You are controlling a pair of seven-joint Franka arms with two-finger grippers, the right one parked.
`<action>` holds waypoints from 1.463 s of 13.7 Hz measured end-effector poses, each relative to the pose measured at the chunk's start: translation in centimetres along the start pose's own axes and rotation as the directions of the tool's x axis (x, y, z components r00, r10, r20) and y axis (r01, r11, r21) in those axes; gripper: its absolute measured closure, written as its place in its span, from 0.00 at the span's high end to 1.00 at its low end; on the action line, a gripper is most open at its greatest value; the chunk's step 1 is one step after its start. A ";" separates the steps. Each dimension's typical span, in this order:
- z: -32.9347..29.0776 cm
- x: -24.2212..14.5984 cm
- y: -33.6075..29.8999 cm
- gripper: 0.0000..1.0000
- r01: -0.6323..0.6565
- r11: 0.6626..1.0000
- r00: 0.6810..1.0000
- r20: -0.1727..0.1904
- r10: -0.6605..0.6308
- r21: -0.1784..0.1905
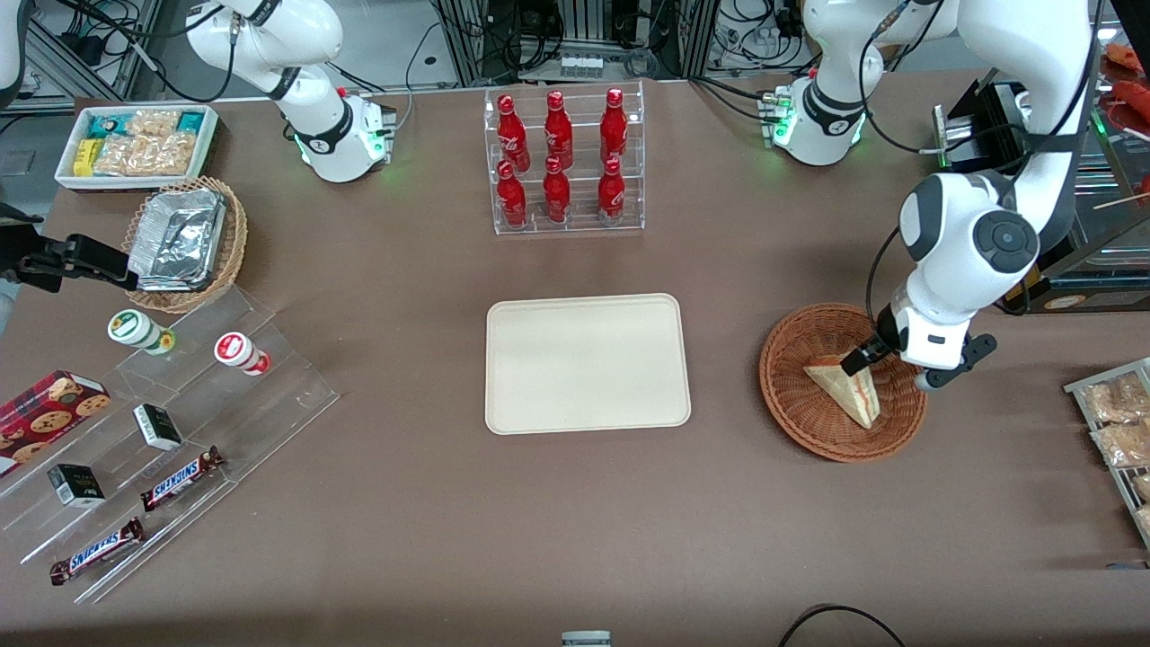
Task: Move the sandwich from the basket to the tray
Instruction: 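Reach the open left gripper down to the sandwich in the basket, then close the left gripper on the sandwich standing in the basket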
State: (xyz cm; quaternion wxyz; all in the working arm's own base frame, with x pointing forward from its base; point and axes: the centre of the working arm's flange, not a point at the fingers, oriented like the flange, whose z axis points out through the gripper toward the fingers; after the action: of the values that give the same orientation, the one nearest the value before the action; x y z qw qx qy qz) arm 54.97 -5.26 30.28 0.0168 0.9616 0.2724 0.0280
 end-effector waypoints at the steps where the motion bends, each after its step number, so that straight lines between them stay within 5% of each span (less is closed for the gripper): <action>1: 0.8 0.1 0.0 1.00 0.004 1.000 1.000 -0.001 -0.004 -0.002; 13: 4.8 -0.1 0.5 0.99 0.011 1.000 1.000 0.003 -0.011 -0.007; 20: 4.5 0.3 0.8 0.34 0.039 0.999 0.999 -0.005 -0.039 -0.013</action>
State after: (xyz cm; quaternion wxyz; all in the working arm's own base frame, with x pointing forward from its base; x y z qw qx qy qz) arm 55.89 -5.87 25.85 0.0230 0.9560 0.2909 0.0318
